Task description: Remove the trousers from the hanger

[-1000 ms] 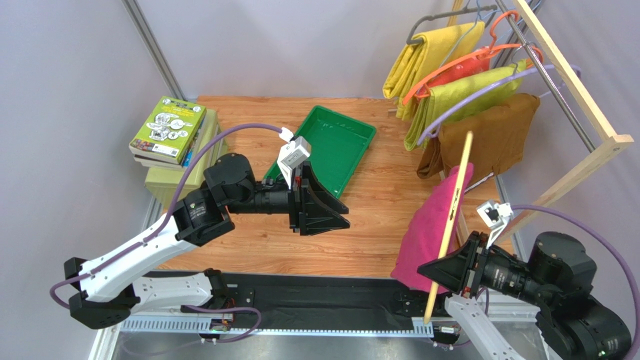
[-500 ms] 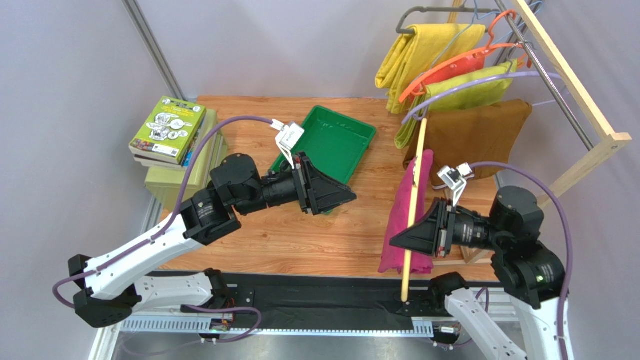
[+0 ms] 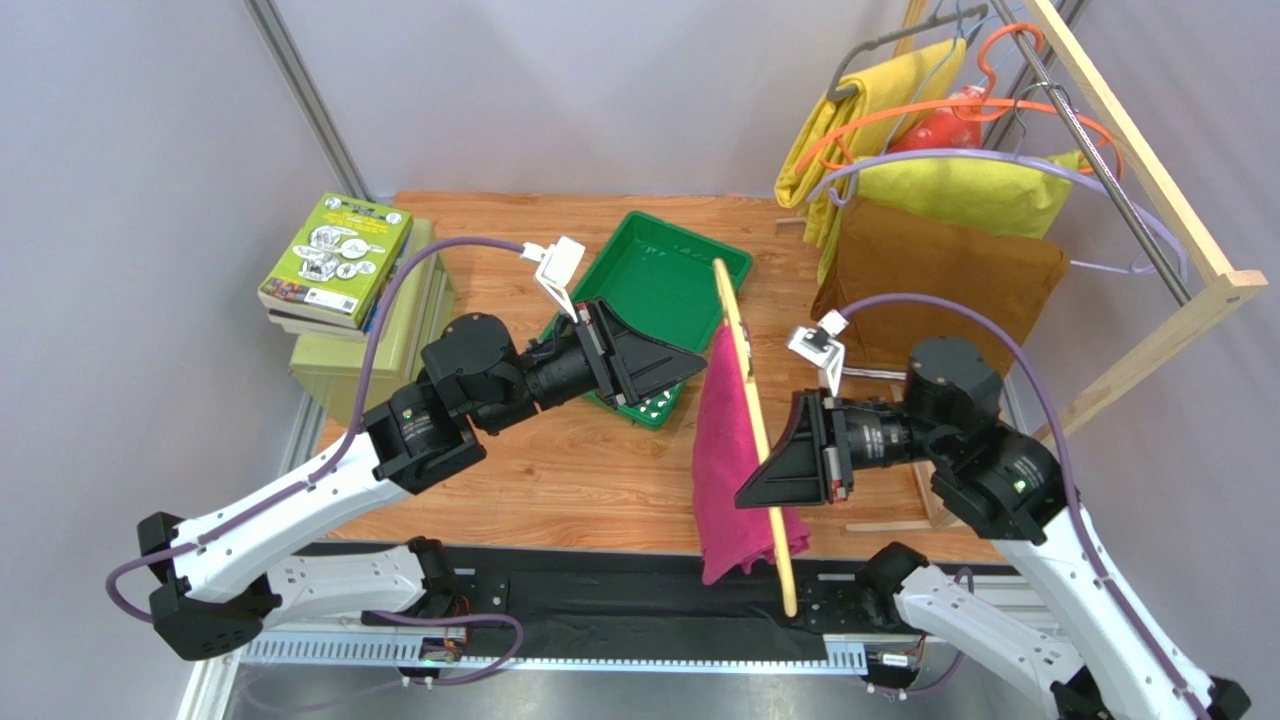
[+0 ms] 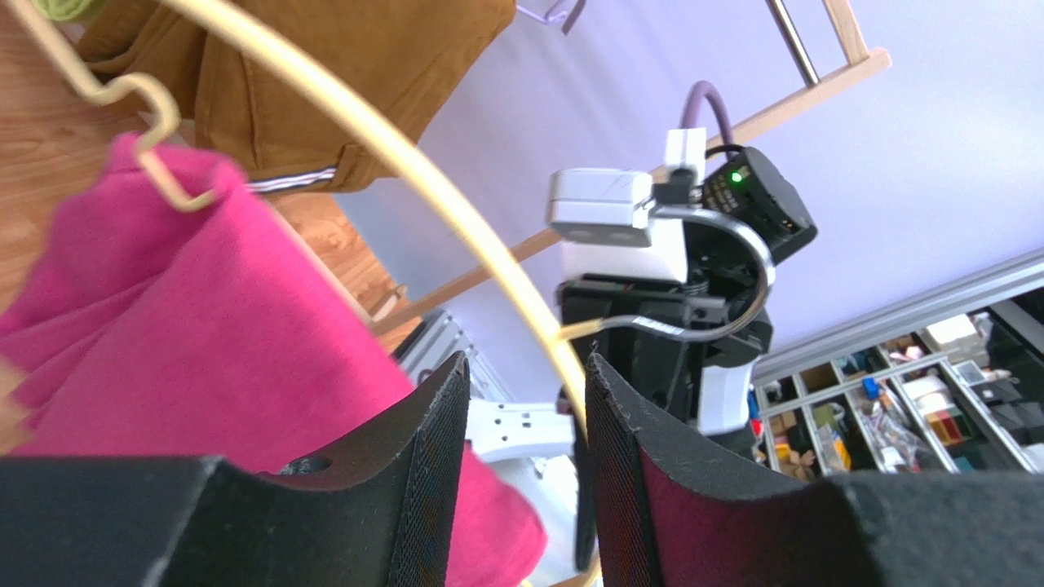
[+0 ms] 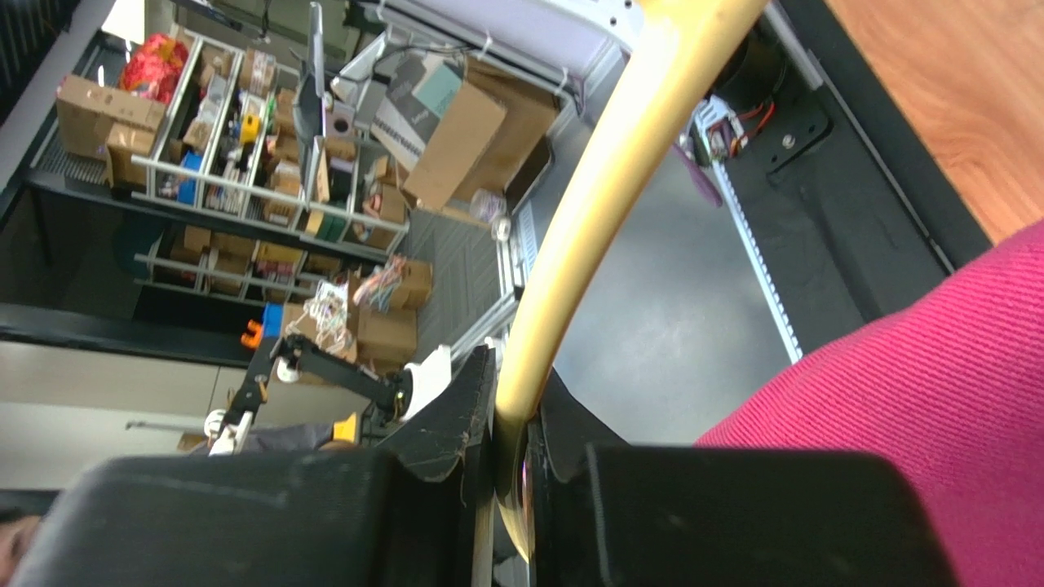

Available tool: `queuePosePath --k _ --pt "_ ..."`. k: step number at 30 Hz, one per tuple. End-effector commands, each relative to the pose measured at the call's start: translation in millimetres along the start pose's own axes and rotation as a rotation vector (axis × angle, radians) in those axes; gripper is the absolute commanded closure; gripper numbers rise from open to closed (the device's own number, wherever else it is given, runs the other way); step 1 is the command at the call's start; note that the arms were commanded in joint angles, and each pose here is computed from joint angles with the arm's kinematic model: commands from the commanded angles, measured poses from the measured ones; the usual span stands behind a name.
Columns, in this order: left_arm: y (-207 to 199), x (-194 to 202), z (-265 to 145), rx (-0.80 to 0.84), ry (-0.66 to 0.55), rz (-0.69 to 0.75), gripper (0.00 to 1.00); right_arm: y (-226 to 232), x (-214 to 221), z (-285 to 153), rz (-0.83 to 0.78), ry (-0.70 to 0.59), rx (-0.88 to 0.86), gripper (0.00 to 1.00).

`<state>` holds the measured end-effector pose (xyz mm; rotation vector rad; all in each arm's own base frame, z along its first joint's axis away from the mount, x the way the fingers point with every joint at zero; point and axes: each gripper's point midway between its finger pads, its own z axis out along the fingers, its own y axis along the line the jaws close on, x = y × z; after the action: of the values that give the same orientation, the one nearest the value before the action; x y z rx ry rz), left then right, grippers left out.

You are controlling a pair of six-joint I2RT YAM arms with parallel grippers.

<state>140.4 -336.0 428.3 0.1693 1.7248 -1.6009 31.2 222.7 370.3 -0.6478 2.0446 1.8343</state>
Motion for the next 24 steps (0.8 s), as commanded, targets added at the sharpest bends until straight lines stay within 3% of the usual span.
queuePosePath --k 1,12,19,24 --pt "-9.1 -9.9 -6.8 0.023 -0.045 -0.048 0.54 42.9 -26.1 6.4 -0.287 -0.083 -0.127 1.0" --pt "3.1 -13.3 -24.0 -0.015 -0.111 -0.163 0.53 55.1 -25.3 31.2 -0.328 -0.062 -0.196 1.0" --pt "-6.1 -7.4 -14.0 0.038 -0.074 -0.2 0.47 55.8 -18.6 46.2 -0.322 -0.022 -0.215 1.0" --pt "-8.6 -4.0 -7.9 0.052 -0.051 -0.207 0.49 62.6 -14.1 56.1 -0.329 0.002 -0.237 1.0"
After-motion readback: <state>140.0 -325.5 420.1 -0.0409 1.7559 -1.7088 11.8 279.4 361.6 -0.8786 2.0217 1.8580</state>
